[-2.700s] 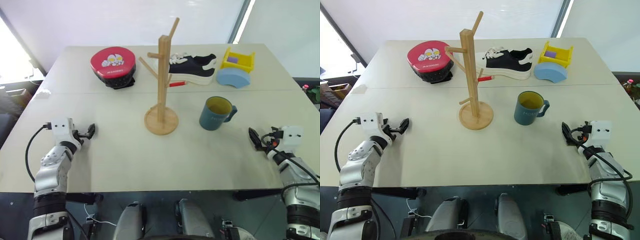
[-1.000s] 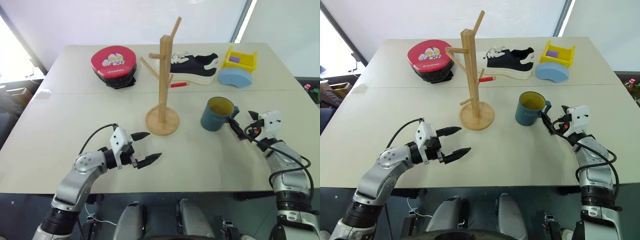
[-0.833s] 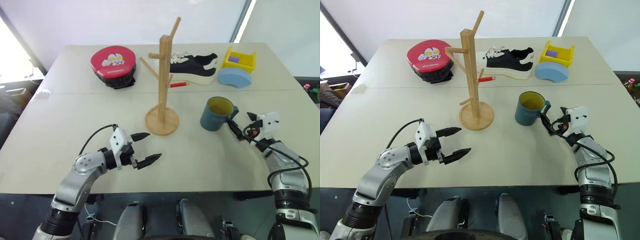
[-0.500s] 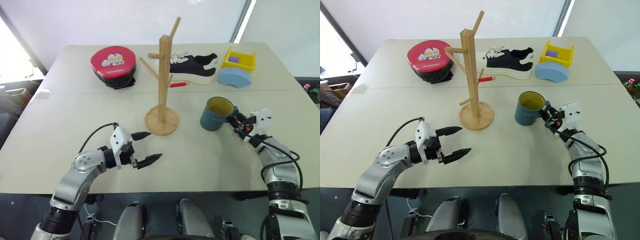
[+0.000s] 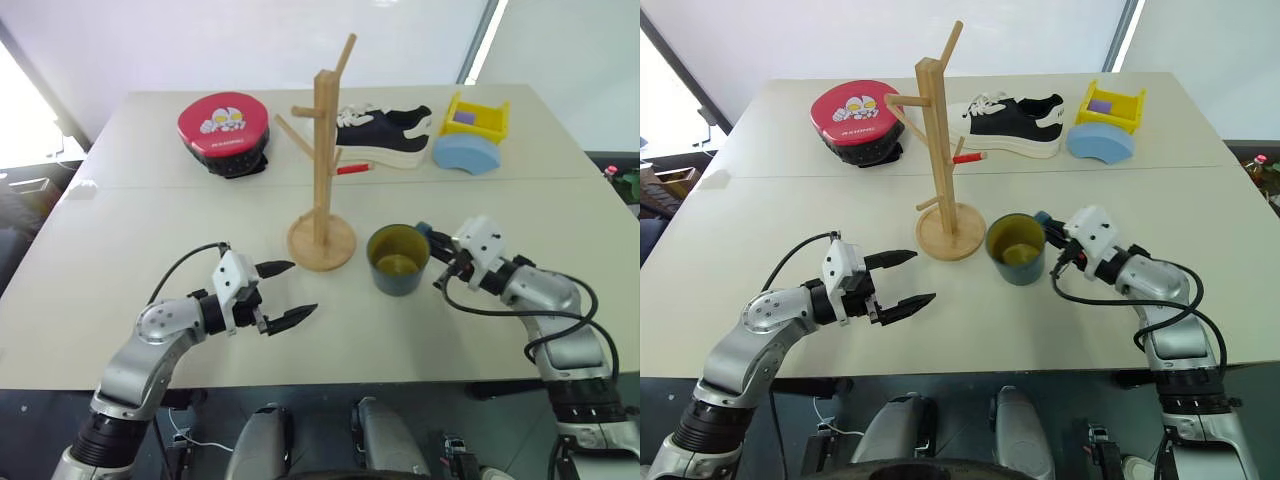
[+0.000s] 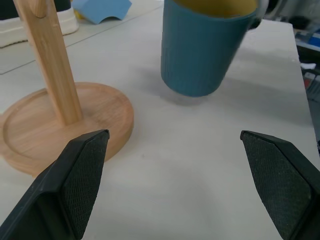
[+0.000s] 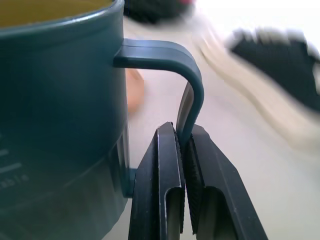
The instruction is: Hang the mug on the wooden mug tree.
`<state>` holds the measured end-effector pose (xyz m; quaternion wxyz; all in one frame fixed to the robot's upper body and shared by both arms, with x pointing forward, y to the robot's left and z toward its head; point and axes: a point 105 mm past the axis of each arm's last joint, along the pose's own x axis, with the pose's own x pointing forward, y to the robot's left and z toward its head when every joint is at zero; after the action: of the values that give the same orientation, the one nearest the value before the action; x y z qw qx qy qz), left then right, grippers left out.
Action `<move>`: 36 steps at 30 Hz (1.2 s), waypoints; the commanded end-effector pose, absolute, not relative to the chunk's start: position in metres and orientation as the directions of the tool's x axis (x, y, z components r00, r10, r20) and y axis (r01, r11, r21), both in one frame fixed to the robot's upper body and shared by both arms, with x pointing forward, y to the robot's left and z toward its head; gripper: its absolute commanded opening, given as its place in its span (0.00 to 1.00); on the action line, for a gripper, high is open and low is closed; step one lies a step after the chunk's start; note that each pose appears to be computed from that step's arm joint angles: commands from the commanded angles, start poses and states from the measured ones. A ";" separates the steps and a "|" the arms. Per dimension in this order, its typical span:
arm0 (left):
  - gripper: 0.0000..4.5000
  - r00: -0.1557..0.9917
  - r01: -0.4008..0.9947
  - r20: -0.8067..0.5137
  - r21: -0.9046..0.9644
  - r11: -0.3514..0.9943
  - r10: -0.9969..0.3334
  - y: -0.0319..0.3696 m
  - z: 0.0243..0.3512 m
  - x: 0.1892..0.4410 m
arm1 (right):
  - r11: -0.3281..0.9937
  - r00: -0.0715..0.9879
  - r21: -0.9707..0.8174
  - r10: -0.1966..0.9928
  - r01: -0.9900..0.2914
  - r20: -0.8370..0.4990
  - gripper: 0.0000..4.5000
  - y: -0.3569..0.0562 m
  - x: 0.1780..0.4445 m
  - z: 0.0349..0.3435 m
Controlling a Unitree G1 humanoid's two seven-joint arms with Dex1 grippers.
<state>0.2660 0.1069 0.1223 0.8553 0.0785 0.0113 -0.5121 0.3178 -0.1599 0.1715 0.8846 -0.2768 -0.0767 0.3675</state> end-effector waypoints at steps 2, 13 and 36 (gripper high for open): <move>1.00 0.479 0.870 -0.059 0.169 0.464 -0.876 0.111 0.139 0.272 | 0.505 0.687 -0.669 0.726 -0.545 -0.013 0.01 -0.139 0.314 0.220; 1.00 0.478 0.857 0.070 0.182 0.482 -0.876 0.128 0.200 0.277 | 0.435 0.691 -0.768 0.723 -0.470 -0.014 0.01 -0.126 0.330 0.257; 1.00 0.571 0.797 0.111 0.161 0.582 -0.813 0.144 0.205 0.278 | 0.330 0.664 -0.813 0.742 -0.480 -0.091 0.01 -0.104 0.355 0.267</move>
<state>0.2819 0.1408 0.1919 0.8842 0.0402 -0.0585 -0.4617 0.3574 -0.1085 0.2511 0.8080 -0.4253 -0.1209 0.3894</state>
